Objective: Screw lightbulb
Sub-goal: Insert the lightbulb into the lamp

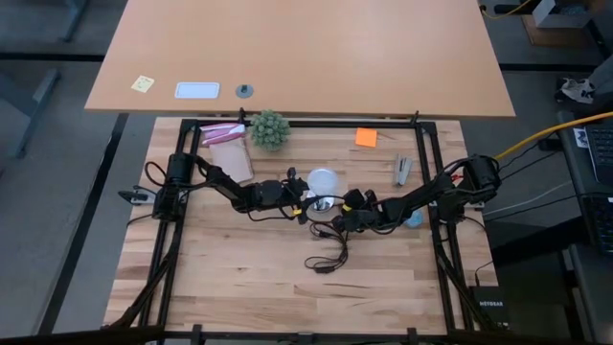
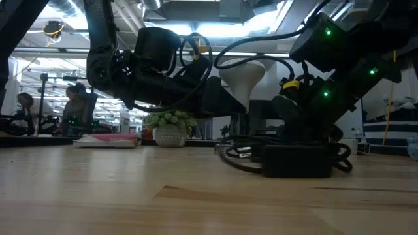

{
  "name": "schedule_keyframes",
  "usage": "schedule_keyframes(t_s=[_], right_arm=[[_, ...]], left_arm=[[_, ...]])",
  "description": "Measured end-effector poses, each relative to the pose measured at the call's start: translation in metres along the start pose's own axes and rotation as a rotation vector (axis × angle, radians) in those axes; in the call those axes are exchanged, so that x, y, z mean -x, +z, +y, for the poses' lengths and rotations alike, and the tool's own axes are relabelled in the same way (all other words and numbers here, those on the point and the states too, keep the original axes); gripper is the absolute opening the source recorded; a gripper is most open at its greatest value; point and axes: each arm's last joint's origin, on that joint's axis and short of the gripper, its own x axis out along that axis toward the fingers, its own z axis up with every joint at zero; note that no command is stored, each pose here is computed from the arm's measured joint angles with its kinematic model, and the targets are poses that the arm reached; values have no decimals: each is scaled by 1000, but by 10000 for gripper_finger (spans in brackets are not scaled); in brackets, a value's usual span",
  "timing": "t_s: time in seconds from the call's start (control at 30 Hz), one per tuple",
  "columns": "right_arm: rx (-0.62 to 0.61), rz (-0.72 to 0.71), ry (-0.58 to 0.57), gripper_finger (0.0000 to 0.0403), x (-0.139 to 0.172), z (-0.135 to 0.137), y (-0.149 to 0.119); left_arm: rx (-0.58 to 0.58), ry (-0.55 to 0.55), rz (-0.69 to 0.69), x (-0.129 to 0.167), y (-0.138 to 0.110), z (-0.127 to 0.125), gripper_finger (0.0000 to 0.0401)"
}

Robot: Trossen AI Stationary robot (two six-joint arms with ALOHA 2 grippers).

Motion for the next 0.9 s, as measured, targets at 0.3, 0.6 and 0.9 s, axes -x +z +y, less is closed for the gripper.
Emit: schedule_keyframes(t_s=[0.3,0.6,0.9], right_arm=[[-4,-50,-43,23,0,-2,1],[147,-42,8,23,7,1,8],[207,-113,125,23,40,11,23]], left_arm=[[0,0,1,0,0,0,156],[-1,-2,4,0,0,0,157],[-1,-2,4,0,0,0,157]])
